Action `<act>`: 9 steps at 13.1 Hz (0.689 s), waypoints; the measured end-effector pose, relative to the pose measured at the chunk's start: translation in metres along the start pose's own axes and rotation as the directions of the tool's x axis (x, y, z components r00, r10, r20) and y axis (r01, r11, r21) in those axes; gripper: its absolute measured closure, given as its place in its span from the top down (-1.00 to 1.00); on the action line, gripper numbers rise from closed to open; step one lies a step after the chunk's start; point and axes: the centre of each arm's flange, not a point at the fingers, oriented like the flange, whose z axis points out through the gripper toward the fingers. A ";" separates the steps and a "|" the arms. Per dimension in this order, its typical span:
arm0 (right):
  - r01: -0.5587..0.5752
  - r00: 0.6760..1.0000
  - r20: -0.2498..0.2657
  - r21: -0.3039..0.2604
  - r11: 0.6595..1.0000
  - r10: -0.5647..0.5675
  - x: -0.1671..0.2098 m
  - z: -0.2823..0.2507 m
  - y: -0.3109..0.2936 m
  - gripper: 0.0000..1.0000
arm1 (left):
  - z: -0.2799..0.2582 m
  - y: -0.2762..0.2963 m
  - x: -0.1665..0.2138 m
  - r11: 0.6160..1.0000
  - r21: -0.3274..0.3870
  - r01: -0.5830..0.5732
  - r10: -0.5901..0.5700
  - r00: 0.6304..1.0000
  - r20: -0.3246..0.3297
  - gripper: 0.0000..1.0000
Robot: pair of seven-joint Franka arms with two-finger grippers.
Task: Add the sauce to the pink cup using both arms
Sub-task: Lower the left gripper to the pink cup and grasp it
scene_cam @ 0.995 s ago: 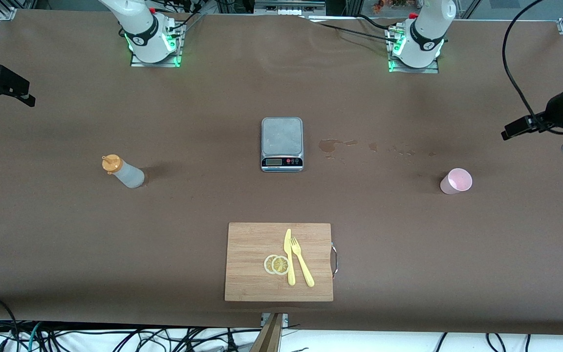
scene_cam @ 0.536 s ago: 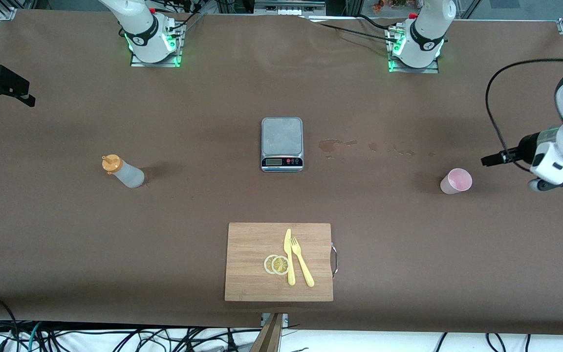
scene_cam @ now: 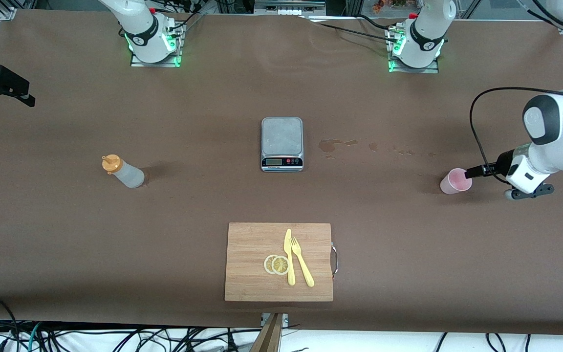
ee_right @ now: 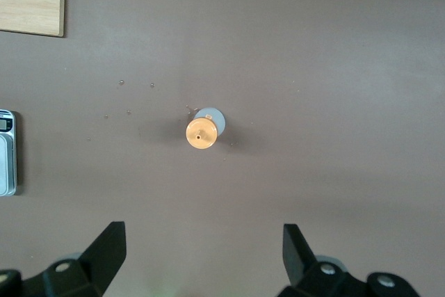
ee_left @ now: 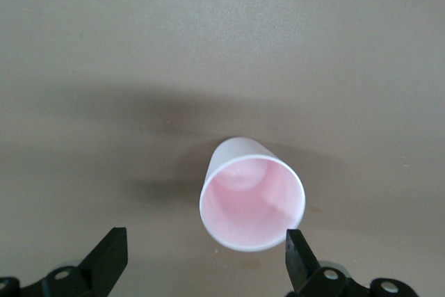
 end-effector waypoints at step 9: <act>-0.001 1.000 0.000 0.000 1.000 0.001 0.000 0.000 0.000 1.00 | 0.062 -0.006 -0.008 0.997 0.013 -0.073 0.073 0.997 -0.032 -0.25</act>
